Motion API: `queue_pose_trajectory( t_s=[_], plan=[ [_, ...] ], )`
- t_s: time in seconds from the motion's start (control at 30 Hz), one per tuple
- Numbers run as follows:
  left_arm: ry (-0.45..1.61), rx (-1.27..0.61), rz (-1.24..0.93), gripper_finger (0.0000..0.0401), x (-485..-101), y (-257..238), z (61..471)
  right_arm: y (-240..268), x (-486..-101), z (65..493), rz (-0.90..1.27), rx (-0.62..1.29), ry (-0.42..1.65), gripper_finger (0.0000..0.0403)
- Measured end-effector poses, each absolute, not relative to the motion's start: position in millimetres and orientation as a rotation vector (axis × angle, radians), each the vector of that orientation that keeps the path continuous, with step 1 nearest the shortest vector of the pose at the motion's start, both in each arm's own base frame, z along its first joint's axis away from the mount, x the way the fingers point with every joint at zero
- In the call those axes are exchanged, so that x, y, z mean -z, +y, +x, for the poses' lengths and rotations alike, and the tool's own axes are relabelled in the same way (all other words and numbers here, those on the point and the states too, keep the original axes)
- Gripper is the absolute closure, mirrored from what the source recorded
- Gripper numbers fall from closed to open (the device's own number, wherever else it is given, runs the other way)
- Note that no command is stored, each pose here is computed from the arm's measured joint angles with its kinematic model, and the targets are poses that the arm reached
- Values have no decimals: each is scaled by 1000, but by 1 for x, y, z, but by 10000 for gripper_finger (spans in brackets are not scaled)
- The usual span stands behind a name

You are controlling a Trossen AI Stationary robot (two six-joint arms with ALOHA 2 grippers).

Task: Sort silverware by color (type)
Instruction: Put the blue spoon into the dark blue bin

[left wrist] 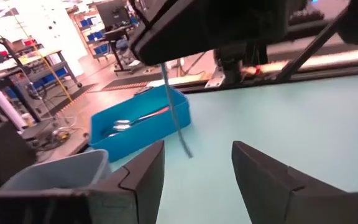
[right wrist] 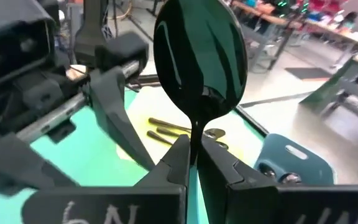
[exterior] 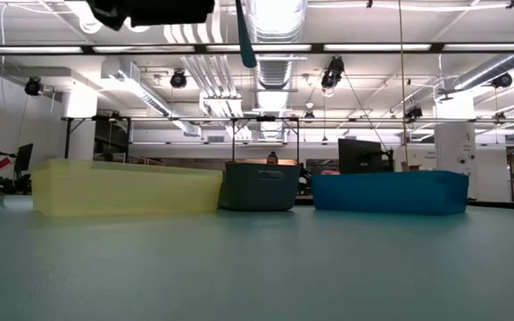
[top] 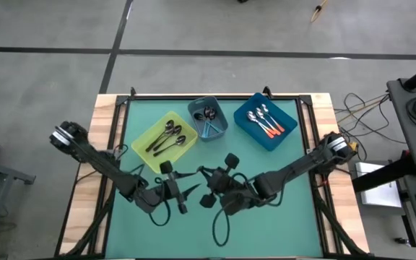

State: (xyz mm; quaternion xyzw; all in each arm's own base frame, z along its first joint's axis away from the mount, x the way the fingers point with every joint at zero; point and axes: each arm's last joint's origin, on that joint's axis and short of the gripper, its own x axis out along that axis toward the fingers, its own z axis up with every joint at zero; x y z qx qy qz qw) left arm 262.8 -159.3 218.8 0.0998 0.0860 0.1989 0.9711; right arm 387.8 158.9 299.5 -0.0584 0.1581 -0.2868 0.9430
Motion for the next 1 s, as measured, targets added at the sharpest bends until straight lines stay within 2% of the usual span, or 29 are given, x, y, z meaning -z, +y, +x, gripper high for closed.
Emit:
queue_pose_trajectory(
  t_s=[0.47, 0.77, 1.0],
  plan=[
    [243, -433, 325, 235, -253, -123, 223, 70, -321, 397, 42, 486, 420, 392],
    [223, -541, 351, 235, -265, -85, 206, 1, -330, 398, 127, 522, 435, 391],
    [210, -616, 385, 235, -281, -48, 200, -67, -328, 395, 230, 619, 431, 391]
  ],
)
